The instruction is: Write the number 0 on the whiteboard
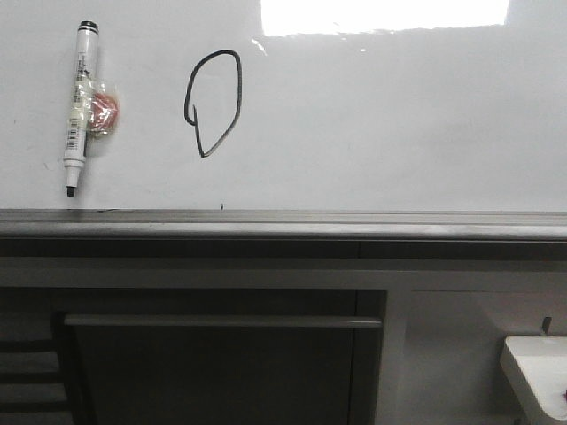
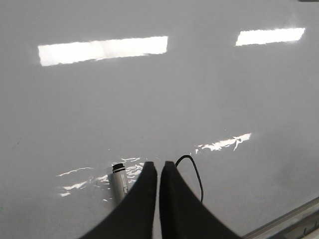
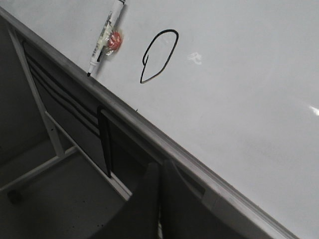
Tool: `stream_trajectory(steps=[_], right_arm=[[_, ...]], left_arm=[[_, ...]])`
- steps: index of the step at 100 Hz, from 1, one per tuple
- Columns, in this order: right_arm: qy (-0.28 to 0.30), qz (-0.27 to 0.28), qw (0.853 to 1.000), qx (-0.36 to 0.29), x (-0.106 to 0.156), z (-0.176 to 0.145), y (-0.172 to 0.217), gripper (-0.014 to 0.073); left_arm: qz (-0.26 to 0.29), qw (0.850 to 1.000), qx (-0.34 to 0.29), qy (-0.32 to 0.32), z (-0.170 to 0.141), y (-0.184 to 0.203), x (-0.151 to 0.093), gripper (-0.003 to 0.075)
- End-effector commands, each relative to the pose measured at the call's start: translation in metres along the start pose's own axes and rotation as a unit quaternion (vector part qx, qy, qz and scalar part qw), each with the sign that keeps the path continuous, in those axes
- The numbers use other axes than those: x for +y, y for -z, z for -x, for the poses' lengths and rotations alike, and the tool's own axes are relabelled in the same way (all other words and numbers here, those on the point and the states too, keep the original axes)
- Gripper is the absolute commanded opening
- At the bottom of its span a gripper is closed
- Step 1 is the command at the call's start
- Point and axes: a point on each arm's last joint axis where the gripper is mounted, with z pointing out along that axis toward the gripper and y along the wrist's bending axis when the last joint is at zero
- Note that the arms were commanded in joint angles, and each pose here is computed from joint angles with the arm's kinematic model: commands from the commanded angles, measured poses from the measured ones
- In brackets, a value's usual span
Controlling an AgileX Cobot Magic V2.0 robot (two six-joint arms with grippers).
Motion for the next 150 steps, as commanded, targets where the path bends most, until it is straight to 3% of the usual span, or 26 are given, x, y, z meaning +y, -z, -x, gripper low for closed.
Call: stream_trajectory(steps=[1, 40, 59, 73, 97, 111, 128, 146, 150], right_arm=[[0.001, -0.019, 0.999, -0.038, -0.004, 0.013, 0.004, -0.0067], [0.001, -0.019, 0.999, -0.038, -0.004, 0.013, 0.004, -0.0067], [0.001, -0.019, 0.999, -0.038, -0.004, 0.013, 0.004, -0.0067], [0.001, -0.019, 0.999, -0.038, -0.004, 0.013, 0.004, -0.0067], [0.001, -0.019, 0.999, -0.038, -0.004, 0.013, 0.004, -0.0067], [0.001, -0.019, 0.999, -0.038, -0.004, 0.013, 0.004, -0.0067], [0.001, -0.019, 0.999, -0.037, -0.004, 0.012, 0.003, -0.0067], [0.001, -0.019, 0.999, -0.037, -0.004, 0.012, 0.003, -0.0067], [0.001, -0.019, 0.999, -0.037, -0.004, 0.012, 0.003, -0.0067]], left_arm=[[0.007, 0.999, -0.047, 0.000, 0.015, 0.000, 0.001, -0.0020], [0.007, 0.999, -0.047, 0.000, 0.015, 0.000, 0.001, -0.0020], [0.012, 0.999, -0.042, -0.004, -0.001, 0.005, 0.002, -0.0020], [0.052, 0.996, -0.053, -0.048, -0.021, 0.024, 0.007, -0.0020], [0.183, 0.978, -0.069, -0.076, -0.063, 0.061, 0.016, -0.0020], [0.235, 0.970, -0.041, -0.050, -0.077, 0.068, 0.019, -0.0020], [0.258, 0.965, -0.010, -0.052, -0.088, 0.067, 0.022, -0.0020], [0.257, 0.965, 0.035, -0.042, -0.119, 0.064, 0.024, -0.0020], [0.256, 0.964, 0.069, -0.037, -0.124, 0.065, 0.024, -0.0020]])
